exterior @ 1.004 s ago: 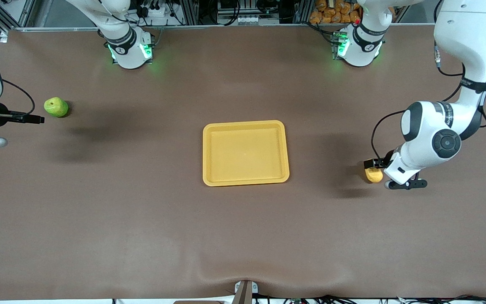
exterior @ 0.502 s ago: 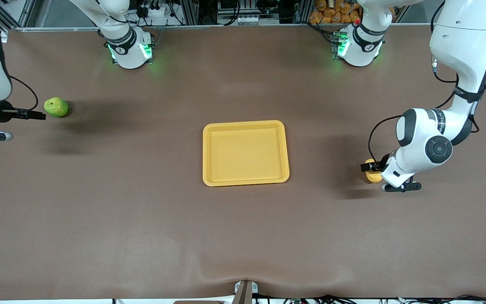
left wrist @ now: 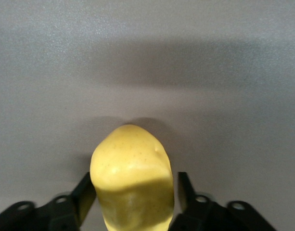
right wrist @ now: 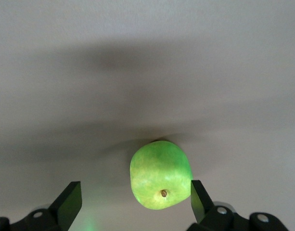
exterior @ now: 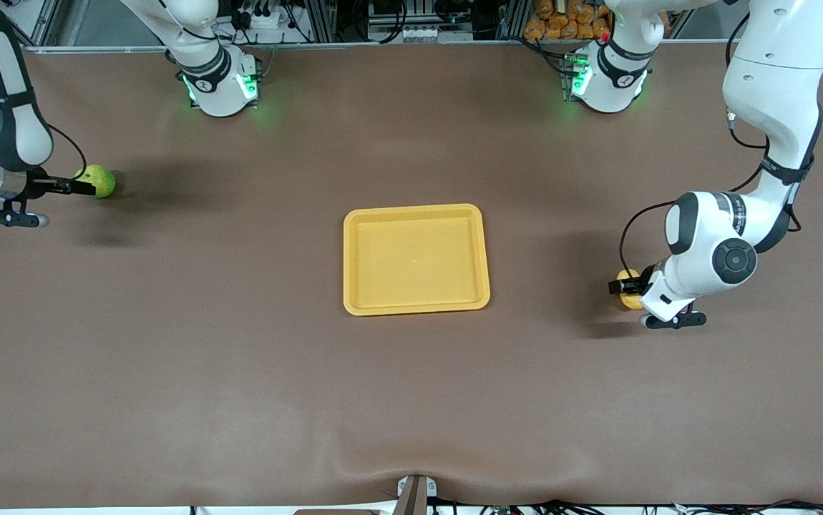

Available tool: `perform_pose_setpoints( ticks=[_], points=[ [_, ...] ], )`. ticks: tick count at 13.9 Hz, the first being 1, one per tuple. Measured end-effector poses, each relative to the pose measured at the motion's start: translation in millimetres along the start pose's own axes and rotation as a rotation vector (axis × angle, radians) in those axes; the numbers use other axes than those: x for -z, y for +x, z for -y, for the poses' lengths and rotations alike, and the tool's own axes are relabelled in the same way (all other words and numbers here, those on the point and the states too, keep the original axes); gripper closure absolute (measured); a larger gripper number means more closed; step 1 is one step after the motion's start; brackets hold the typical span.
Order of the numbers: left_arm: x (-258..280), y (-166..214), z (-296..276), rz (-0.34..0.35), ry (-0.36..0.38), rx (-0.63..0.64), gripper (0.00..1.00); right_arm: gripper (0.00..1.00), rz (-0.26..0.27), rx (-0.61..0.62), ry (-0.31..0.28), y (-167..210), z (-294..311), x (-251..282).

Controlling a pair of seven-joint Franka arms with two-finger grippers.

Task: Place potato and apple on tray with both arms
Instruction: 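Close the left gripper on the potato while the right gripper grasps the apple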

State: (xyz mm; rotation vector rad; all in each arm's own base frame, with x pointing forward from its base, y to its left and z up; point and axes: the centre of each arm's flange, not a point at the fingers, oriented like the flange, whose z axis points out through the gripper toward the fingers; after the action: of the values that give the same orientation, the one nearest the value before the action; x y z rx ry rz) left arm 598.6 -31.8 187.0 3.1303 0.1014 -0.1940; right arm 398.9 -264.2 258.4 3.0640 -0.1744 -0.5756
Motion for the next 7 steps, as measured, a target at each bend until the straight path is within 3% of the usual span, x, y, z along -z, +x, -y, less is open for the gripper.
perform_pose_setpoints(
  ticks=[1,2,7],
  points=[
    [0.4,0.4,0.7,-0.001,0.0,0.001,0.4,0.0,-0.002,0.013,-0.007,-1.2,-1.6,-2.4],
    [0.9,1.0,2.7,-0.002,0.0,0.005,0.43,0.0,-0.009,0.027,-0.015,-2.5,-5.4,-3.7],
    [2.5,2.8,8.3,-0.006,-0.002,0.014,0.43,0.0,-0.041,0.036,-0.011,-14.2,-28.4,-16.9]
  ],
)
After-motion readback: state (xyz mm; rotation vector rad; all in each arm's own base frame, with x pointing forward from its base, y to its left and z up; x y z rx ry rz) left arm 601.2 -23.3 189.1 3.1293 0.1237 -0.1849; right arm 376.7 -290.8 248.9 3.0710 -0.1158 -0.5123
